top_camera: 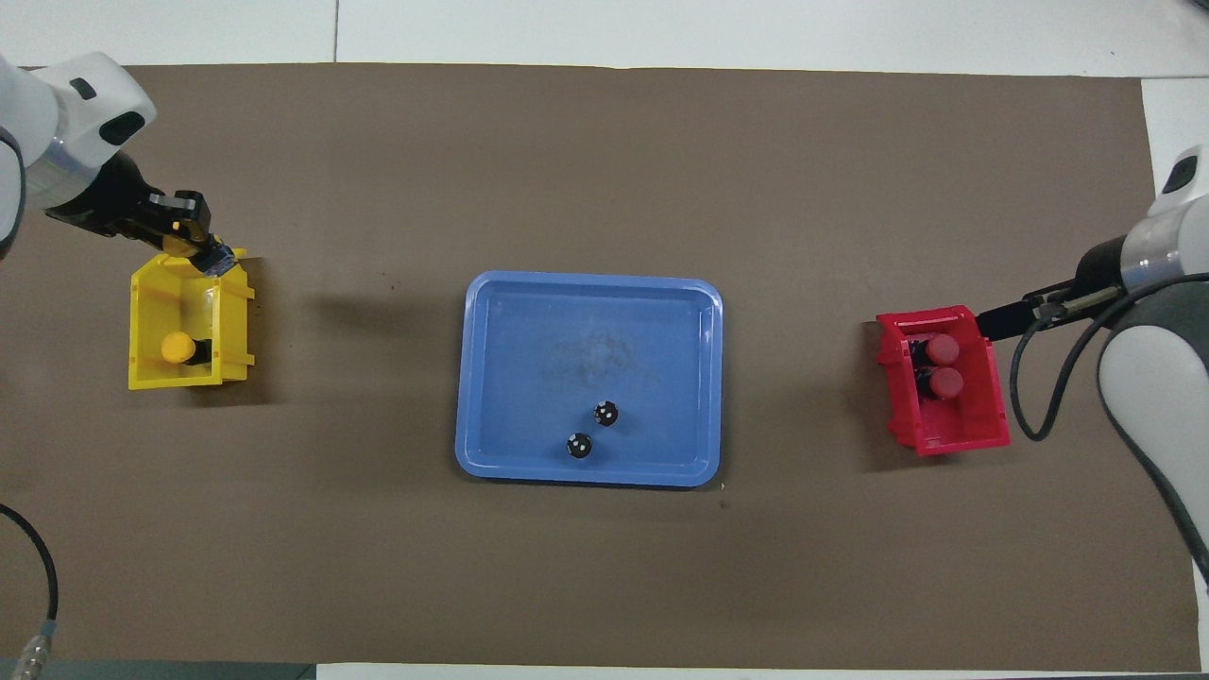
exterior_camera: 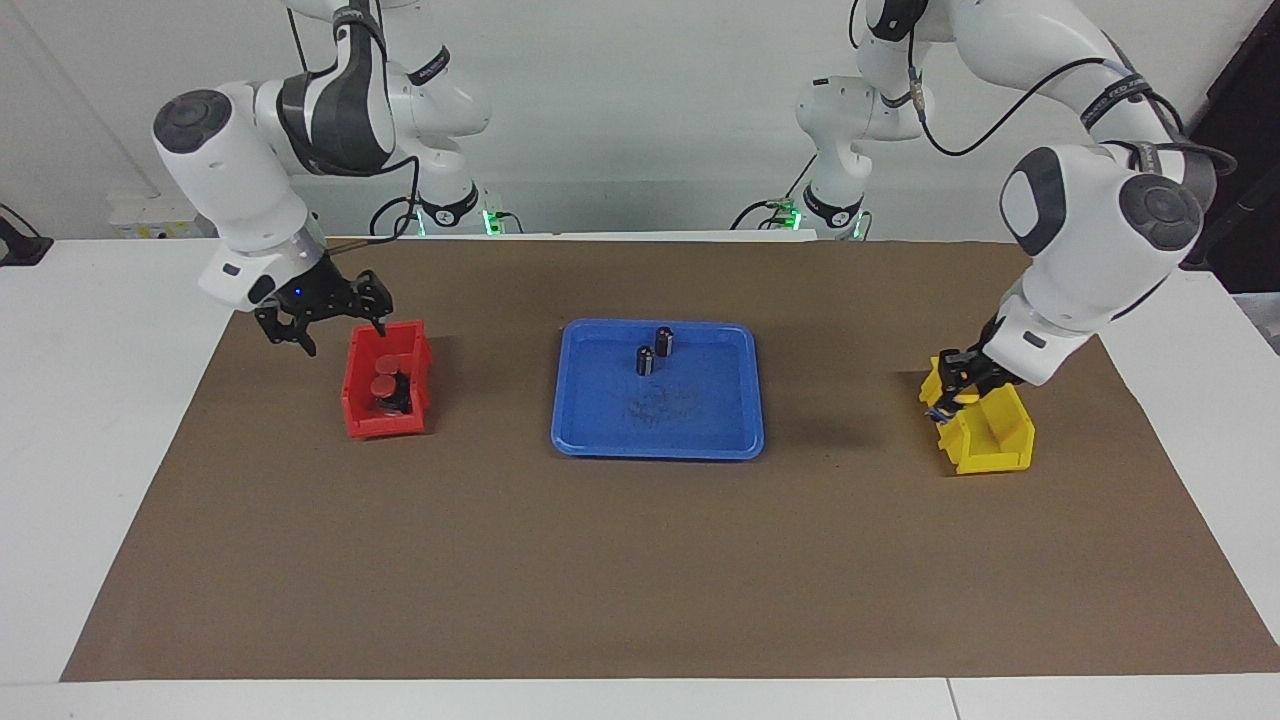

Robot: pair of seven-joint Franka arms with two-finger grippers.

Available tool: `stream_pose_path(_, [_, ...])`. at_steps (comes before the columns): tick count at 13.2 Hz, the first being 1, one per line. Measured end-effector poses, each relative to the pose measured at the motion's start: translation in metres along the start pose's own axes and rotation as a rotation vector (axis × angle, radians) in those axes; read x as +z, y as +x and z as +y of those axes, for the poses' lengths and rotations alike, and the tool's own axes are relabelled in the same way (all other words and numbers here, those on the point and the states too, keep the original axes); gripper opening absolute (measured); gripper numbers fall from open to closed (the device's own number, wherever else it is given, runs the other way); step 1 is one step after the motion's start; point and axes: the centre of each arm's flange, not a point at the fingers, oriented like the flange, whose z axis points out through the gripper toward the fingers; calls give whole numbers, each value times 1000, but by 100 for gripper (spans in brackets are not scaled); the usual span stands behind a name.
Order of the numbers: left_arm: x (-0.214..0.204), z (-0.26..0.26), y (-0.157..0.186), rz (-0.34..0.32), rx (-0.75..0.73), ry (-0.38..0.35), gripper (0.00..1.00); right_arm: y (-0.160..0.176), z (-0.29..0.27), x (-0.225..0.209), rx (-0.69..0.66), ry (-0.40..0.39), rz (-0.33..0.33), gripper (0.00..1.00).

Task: Sort red and yellow buttons by color
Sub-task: 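Lower the yellow button into the yellow bin and open the left gripper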

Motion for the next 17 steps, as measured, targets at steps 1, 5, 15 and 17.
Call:
stream_pose_path(1, [6, -18, -3, -5, 52, 1, 41, -4, -1, -19, 14, 5, -14, 100])
stream_pose_path(5, [36, -53, -12, 20, 112, 2, 41, -12, 6, -62, 51, -28, -25, 100])
stream_pose_path(15, [116, -61, -22, 85, 117, 21, 41, -14, 26, -63, 118, -42, -25, 100])
stream_pose_path(17, [130, -59, -24, 94, 120, 23, 41, -14, 26, -63, 118, -42, -25, 100])
